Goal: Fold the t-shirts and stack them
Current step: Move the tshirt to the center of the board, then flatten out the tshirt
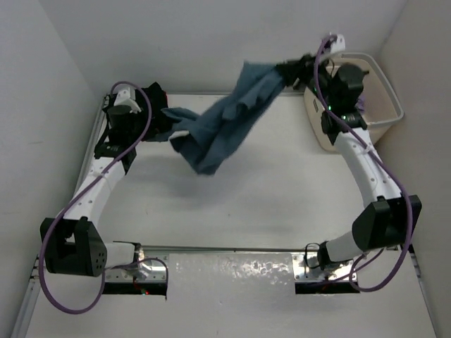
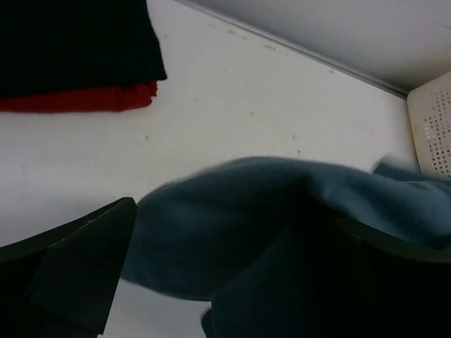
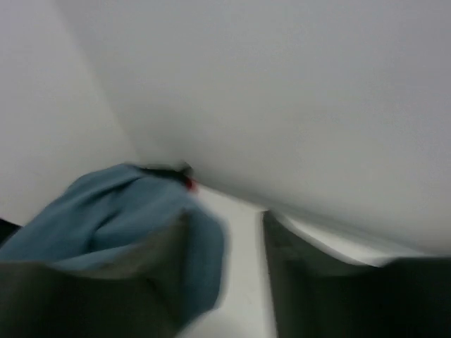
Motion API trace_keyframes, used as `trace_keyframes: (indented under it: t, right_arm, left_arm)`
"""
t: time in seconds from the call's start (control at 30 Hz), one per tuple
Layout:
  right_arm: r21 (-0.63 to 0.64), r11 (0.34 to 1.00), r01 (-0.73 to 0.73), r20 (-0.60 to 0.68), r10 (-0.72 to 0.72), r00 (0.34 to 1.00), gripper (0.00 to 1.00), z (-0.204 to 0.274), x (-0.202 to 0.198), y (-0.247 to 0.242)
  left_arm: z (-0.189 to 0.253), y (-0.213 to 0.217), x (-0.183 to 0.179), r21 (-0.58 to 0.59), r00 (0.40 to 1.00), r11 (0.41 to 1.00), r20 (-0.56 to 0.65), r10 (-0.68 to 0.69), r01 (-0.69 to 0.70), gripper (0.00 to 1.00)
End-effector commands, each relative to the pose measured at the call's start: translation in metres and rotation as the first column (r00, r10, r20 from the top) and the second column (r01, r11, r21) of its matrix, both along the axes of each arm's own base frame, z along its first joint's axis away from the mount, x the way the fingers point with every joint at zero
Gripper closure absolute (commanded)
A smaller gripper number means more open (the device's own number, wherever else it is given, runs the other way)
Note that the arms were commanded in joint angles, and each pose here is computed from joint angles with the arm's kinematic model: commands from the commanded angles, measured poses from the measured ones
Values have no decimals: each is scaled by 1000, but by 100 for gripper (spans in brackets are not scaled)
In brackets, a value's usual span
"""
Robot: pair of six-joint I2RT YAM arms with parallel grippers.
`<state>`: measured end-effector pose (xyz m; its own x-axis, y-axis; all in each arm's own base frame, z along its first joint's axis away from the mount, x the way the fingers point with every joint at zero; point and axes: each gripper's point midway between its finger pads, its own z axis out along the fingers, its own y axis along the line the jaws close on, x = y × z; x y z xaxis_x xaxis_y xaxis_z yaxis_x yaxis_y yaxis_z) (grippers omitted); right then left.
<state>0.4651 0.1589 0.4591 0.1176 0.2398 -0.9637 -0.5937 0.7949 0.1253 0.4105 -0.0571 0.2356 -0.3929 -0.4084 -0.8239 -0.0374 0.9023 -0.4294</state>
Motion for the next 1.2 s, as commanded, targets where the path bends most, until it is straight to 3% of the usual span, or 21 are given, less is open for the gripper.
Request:
trace_keyframes:
  t: [0.0,0.07,0.1,0.13,0.2,0.27,0.4,0.5,0.6,0.77,0.87,0.97,1.03,1.17]
  right_arm:
    - [-11,969,246,-349,-234,907,47,-165,15,-71]
    - [-78,950,302,-450,-304,840,24,-214,3,-87]
    - [-135,931,338,-513,-358,781,5,-237,-9,-97]
    - [-205,908,366,-534,-417,736,1,-262,-19,-109]
    - [-270,889,370,-562,-457,689,1,-280,-36,-116]
    - [-325,885,333,-558,-464,688,1,-288,-53,-114]
    - [-433,893,118,-582,-377,720,1,-313,-91,-65]
    - [-453,890,-52,-628,-277,727,1,-336,-119,-30]
    - [-487,856,-174,-636,-211,742,1,-355,-144,-3]
    - [-588,729,-350,-633,-145,761,2,-391,-180,34]
    - [-600,735,-315,-614,-171,771,2,-390,-169,47]
    - [-555,811,-184,-613,-250,749,1,-382,-143,55]
    - [-472,878,-74,-660,-297,690,1,-380,-125,65]
    - [-463,886,20,-664,-361,655,2,-377,-100,74]
  left_arm:
    - [-11,8,-16,-38,995,995,-46,93,-94,0]
    - [-30,15,-26,-21,984,990,-113,137,-140,0]
    - [-39,16,-31,-21,979,988,-142,147,-151,0]
    - [-47,16,-39,-40,970,984,-180,164,-174,0]
    - [-72,14,-53,-53,955,982,-246,164,-182,0]
    - [-87,8,-65,-86,944,981,-297,144,-176,0]
    - [-135,-2,-99,-90,894,982,-435,112,-167,0]
    - [-154,-4,-108,-65,873,984,-474,117,-167,0]
    - [-169,-5,-108,-51,861,983,-492,130,-177,0]
    - [-185,-15,-91,-61,863,986,-494,104,-154,0]
    - [-198,-17,-82,-47,855,987,-507,108,-153,1]
    - [-206,-14,-62,-22,852,983,-503,145,-181,4]
    - [-217,-12,-45,-5,850,979,-496,176,-206,5]
    - [-231,-14,-24,17,840,981,-513,177,-195,12]
